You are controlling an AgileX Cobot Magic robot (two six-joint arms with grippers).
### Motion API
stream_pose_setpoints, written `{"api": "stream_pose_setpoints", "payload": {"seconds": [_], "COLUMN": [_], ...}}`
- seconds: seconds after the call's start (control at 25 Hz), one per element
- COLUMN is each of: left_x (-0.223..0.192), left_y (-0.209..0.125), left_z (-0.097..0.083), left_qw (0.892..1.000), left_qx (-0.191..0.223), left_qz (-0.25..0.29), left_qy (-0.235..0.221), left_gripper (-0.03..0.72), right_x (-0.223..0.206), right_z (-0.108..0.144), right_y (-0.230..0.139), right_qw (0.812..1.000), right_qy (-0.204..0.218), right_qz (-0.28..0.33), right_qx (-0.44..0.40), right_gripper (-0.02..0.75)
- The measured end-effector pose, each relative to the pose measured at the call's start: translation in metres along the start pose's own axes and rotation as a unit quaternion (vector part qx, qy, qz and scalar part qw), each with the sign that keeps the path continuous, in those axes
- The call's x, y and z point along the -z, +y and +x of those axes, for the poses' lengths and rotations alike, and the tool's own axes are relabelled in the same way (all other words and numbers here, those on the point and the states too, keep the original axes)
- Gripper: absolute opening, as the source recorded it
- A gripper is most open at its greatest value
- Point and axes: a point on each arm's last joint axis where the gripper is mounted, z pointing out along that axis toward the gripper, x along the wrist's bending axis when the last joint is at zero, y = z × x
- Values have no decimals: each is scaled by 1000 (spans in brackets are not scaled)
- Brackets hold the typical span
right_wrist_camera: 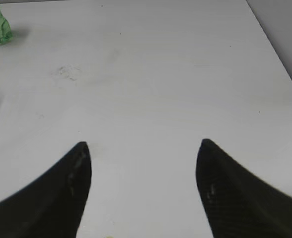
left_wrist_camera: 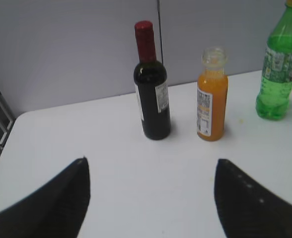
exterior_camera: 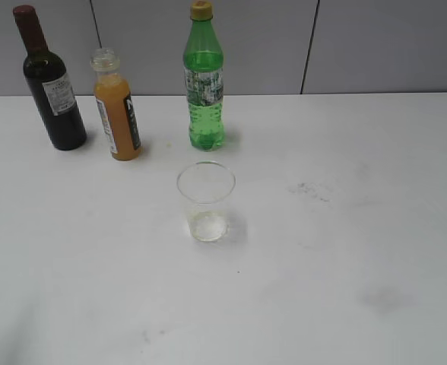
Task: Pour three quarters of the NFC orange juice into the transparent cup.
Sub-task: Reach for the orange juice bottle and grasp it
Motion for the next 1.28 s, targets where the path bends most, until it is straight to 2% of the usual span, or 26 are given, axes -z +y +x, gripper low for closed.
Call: {"api": "stream_pose_setpoints", "payload": {"seconds": [0.4, 0.68, 0.92, 1.16, 1.28], "left_x": [-74, -128, -173, -210, -224], "left_y": [13, 3, -22, -50, -66], "left_z": [3, 2, -12, -33, -39], "left_qw": [999, 997, 997, 994, 992], "left_qx": [8, 22, 60, 30, 27], "left_qz": [-48, -67, -55, -86, -109], "left_qy": [9, 14, -9, -53, -65], "left_gripper": [594, 594, 594, 594, 594], "right_x": [0, 0, 0, 0, 0], "right_z": [0, 0, 0, 0, 0], "right_y": [0, 0, 0, 0, 0], "right_qw": [1000, 1000, 1000, 1000, 1000], "right_qy": [0, 0, 0, 0, 0], "right_qz": [0, 0, 0, 0, 0], "right_qx": [0, 0, 0, 0, 0], "right_gripper": [511, 510, 510, 510, 510]}}
